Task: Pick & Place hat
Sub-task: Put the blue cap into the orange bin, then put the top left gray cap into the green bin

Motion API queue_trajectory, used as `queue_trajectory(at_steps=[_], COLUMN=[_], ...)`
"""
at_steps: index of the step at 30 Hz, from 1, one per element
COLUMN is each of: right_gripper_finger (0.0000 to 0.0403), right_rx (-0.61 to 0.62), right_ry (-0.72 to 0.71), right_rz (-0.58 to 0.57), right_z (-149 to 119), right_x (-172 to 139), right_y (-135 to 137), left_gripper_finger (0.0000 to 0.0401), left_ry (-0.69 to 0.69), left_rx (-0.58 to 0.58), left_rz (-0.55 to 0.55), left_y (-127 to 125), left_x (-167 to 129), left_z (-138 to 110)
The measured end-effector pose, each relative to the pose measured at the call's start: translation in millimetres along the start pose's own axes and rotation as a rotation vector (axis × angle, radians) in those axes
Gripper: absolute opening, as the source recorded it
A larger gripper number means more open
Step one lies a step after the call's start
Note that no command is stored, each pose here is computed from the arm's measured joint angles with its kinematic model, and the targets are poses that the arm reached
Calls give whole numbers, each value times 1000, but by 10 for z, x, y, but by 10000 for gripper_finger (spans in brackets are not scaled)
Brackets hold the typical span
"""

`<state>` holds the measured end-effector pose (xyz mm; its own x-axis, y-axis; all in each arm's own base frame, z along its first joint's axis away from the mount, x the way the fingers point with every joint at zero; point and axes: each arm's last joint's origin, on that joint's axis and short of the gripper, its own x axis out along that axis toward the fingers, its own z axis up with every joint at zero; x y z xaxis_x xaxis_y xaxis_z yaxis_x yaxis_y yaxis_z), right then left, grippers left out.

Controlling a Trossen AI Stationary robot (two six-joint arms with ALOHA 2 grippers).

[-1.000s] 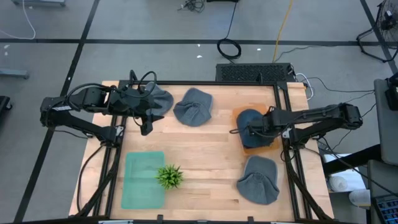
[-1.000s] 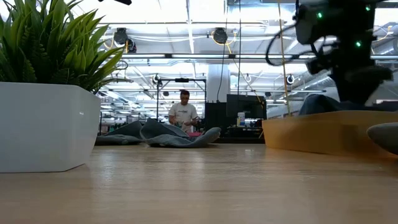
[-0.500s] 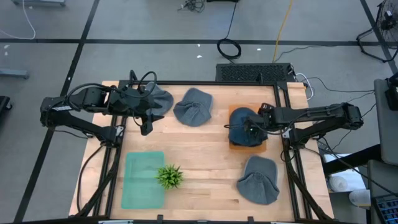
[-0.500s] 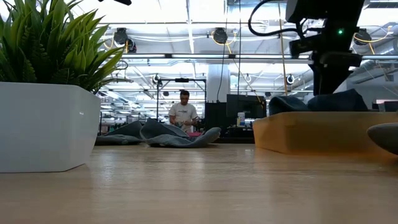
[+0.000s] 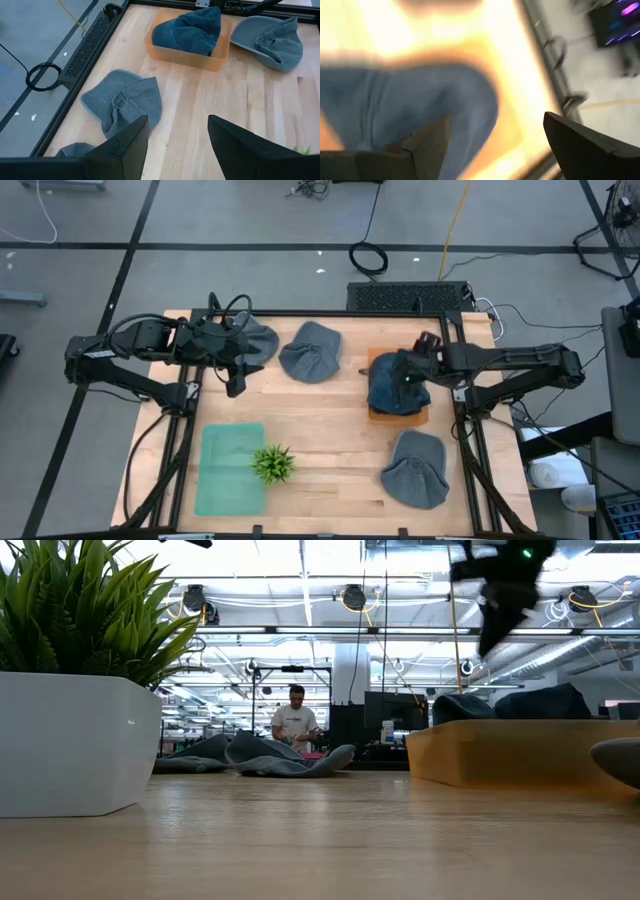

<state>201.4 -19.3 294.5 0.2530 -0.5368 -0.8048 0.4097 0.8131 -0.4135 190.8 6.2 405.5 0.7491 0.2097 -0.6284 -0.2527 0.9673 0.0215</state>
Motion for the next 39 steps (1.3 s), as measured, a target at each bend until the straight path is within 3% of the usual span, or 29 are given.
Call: queue_trajectory(at_steps=[5, 11, 17, 21, 25, 29, 34, 39], right_gripper_finger=[304, 304, 304, 304, 304, 305, 305, 305], right_rx=[142, 136, 129, 101, -43, -83, -107, -109], right_ry=[-331, -718, -986, -1051, -1094, -1150, -1142, -1130], right_rz=[-16, 93, 38, 9, 205, 364, 372, 383], right_z=[355, 696, 836, 847, 832, 823, 806, 796], right_x=[-185, -350, -442, -442, -431, -479, -495, -493], right_y=[-35, -18, -36, -28, 49, 95, 145, 161], left_gripper_finger=[214, 214, 214, 217, 246, 297, 349, 364], left_ry=[-1, -2, -26, 6, 76, 183, 281, 289], left_rx=[46, 86, -57, -57, -58, -72, -109, -246], left_rz=[5, 14, 147, 161, 190, 224, 241, 316], left_y=[1, 3, 43, 28, 54, 123, 215, 388], left_x=[1, 0, -3, 73, 178, 344, 475, 520], left_z=[0, 1, 6, 5, -16, -50, -88, -89])
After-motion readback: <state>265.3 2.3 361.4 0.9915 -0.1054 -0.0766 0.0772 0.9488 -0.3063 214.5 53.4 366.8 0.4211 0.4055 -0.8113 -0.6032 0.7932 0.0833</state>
